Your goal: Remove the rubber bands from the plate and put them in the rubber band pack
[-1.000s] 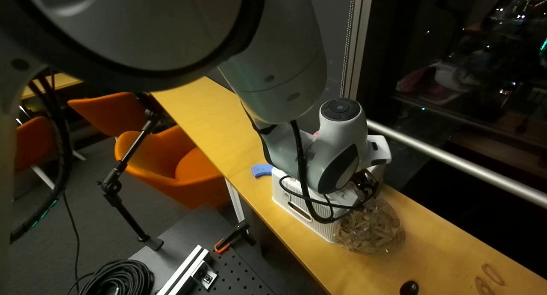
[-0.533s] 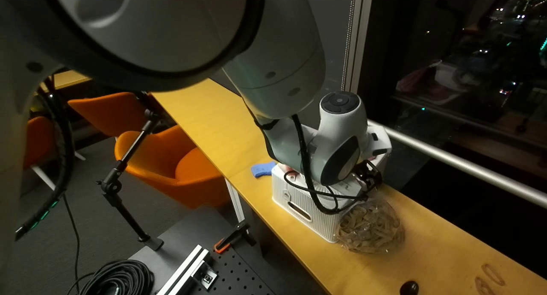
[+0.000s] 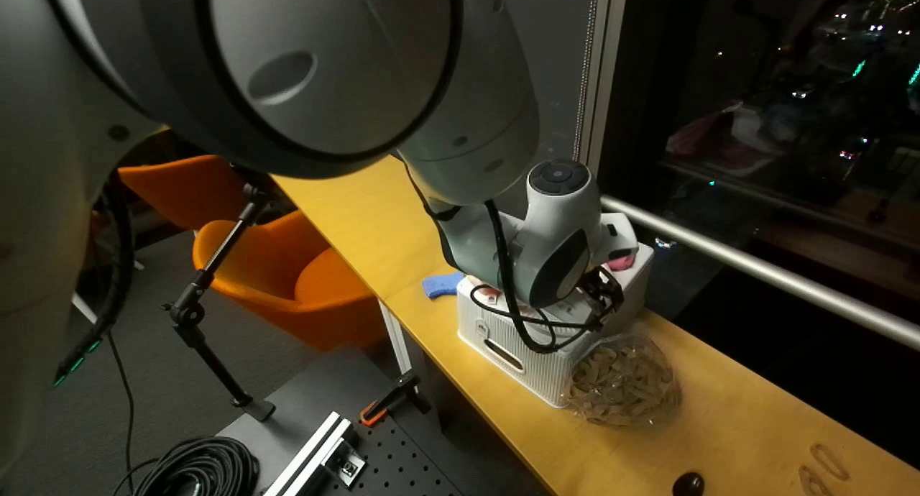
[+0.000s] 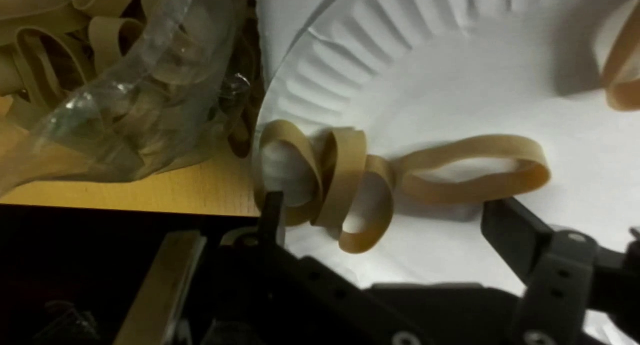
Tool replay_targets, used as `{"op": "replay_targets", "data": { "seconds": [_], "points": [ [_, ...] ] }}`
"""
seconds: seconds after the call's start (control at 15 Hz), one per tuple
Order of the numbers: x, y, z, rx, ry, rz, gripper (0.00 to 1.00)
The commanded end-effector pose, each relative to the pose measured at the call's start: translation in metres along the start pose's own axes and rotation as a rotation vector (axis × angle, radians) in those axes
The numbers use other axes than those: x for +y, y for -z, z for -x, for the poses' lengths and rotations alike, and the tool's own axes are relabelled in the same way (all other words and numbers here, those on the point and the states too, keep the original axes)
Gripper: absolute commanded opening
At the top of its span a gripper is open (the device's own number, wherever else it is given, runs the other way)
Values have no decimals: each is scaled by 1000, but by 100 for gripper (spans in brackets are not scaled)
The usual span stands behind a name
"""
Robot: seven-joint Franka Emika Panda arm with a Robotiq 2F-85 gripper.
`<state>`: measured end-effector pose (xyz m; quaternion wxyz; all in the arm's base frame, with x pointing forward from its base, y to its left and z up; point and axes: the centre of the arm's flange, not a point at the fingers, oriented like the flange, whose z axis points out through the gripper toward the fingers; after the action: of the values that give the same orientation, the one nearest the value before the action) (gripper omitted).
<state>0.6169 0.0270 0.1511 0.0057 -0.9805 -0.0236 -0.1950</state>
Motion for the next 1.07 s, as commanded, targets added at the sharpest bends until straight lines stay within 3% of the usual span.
{"op": "replay_targets", "data": {
  "seconds": [0.0, 0.67, 0.8, 1.0],
  "points": [
    [3, 4, 1, -7, -13, 1, 100],
    [12, 15, 15, -9, -48, 14, 100],
    [12, 12, 17, -9, -58, 9, 74],
    [14, 10, 22, -7, -74, 9, 50]
  ]
}}
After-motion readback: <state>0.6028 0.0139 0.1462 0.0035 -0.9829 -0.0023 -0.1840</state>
